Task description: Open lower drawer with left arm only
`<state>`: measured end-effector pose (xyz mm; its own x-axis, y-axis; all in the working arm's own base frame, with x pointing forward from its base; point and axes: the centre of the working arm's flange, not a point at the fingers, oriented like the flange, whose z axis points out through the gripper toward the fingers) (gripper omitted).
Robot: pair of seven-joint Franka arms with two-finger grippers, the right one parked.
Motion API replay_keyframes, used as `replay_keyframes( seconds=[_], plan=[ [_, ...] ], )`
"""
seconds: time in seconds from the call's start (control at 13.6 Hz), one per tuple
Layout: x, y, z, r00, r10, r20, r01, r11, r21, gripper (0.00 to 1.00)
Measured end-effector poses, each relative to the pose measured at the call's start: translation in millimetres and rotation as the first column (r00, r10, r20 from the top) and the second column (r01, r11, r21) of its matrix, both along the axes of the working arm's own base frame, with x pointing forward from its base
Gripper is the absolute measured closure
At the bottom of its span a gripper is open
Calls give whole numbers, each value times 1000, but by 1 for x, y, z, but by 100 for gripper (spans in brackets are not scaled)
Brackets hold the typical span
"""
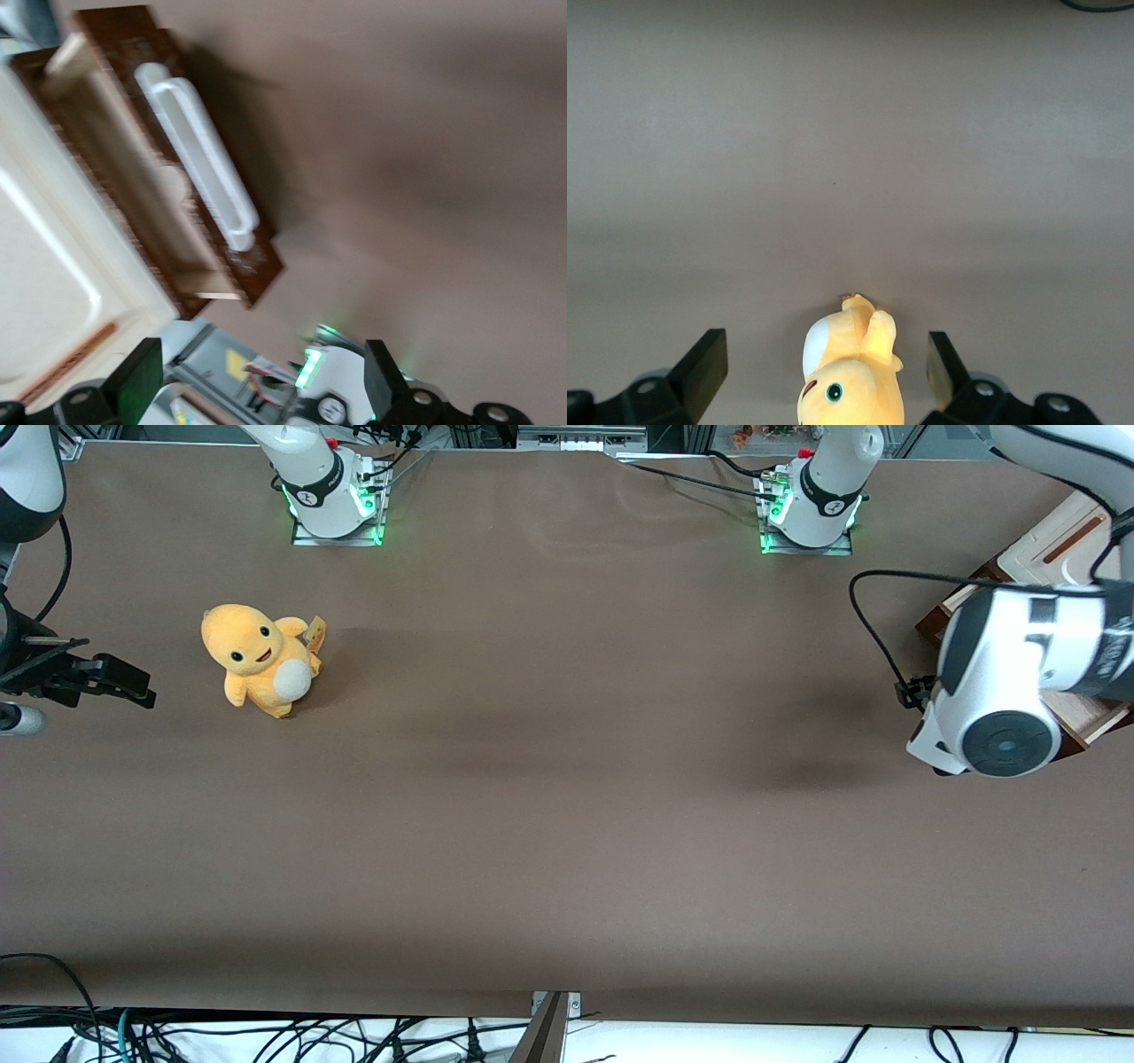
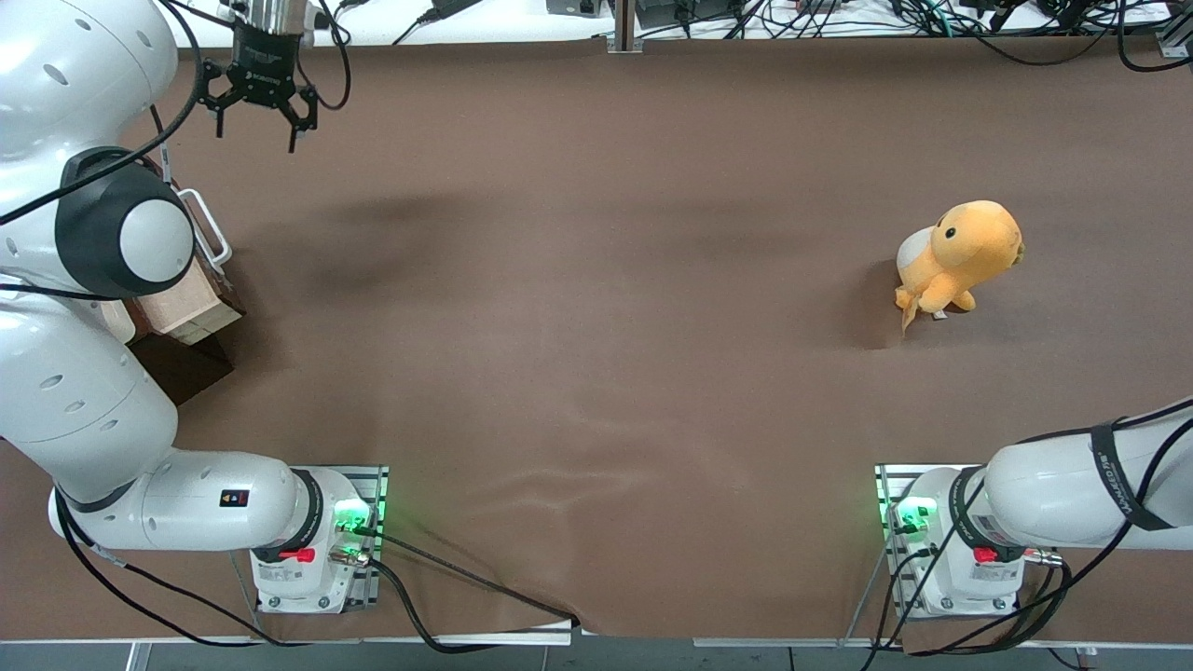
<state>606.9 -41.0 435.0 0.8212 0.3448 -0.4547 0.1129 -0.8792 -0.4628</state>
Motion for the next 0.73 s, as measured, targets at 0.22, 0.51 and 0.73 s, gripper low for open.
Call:
replay_keyframes(
  seconds=[0.22, 0.51, 0.73],
  plan=[
    [8, -10, 31, 999, -37, 40, 44, 983, -181, 0],
    [3, -24, 90, 983, -119, 142, 158, 938, -307, 0],
    [-3, -39, 138, 947, -131, 293, 230, 913, -335, 0]
  ],
)
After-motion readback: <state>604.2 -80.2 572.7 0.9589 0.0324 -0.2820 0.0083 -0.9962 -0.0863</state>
